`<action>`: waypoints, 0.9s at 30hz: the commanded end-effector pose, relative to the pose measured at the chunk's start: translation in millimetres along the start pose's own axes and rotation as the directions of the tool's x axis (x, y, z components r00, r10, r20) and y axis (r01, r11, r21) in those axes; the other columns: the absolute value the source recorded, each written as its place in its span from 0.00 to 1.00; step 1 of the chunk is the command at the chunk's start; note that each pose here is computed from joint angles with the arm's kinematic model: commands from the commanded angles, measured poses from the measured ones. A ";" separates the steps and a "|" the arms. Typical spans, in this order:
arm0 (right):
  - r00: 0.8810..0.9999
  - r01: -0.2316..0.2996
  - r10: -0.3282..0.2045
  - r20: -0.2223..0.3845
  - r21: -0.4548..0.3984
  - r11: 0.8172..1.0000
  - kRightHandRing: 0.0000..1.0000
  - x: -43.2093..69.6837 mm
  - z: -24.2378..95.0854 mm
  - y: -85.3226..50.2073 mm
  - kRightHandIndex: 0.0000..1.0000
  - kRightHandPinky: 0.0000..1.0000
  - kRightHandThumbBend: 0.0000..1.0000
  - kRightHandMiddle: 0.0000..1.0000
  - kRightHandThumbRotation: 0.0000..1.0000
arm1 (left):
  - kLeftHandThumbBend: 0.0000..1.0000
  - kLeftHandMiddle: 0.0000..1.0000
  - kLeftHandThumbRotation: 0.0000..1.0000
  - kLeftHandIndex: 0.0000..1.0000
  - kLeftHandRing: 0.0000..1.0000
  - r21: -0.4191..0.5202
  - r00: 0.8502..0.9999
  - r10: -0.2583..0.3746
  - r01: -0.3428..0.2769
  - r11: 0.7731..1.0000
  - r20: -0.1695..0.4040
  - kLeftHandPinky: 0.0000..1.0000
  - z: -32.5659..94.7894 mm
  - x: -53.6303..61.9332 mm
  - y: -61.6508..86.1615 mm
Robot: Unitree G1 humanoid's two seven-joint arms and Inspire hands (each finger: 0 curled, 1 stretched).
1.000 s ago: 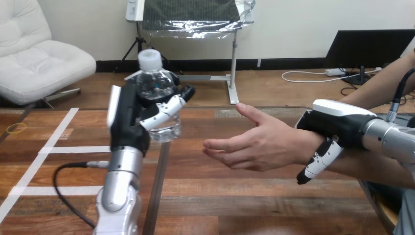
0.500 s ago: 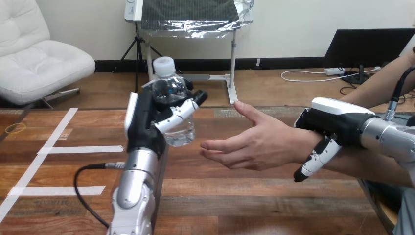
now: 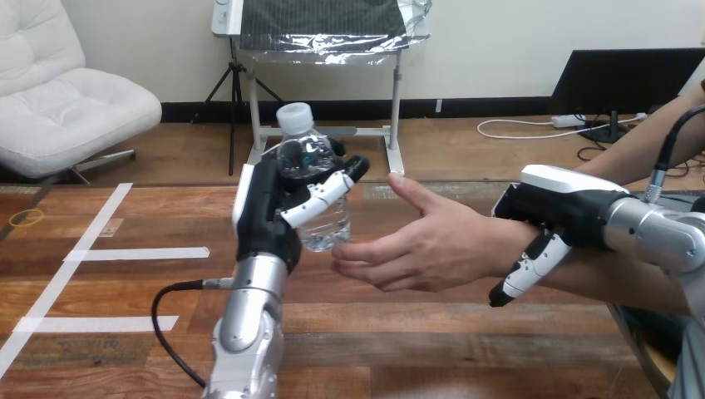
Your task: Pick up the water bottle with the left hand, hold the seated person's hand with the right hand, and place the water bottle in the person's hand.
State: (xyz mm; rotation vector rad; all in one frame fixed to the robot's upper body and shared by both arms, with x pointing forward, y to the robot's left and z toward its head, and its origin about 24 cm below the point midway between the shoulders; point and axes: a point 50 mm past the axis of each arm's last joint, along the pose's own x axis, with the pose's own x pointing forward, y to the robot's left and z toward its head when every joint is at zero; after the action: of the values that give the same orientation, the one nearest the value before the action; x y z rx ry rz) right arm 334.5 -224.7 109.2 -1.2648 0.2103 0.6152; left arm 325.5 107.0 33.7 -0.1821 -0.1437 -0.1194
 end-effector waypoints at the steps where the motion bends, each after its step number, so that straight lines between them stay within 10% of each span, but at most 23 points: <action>1: 0.993 0.101 -0.099 0.063 -0.027 0.995 0.29 0.8 22.3 -31.8 0.32 0.25 0.92 0.34 0.19 | 0.65 0.40 0.00 0.44 0.35 -0.023 0.982 -0.071 0.077 0.997 0.176 0.31 40.2 29.4 -26.4; 27: 0.992 0.102 -0.100 0.081 -0.031 0.994 0.32 7.9 36.8 -38.4 0.36 0.27 0.91 0.39 0.17 | 0.63 0.40 0.00 0.45 0.36 -0.065 0.975 -0.137 0.150 0.987 0.177 0.32 36.4 29.4 -54.8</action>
State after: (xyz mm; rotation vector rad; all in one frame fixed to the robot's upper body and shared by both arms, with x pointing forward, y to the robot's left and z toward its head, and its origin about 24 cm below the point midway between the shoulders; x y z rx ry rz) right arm 343.4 -205.7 117.5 -1.2602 0.1625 0.6290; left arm 330.2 74.6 50.3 -0.2487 -0.2120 -0.1915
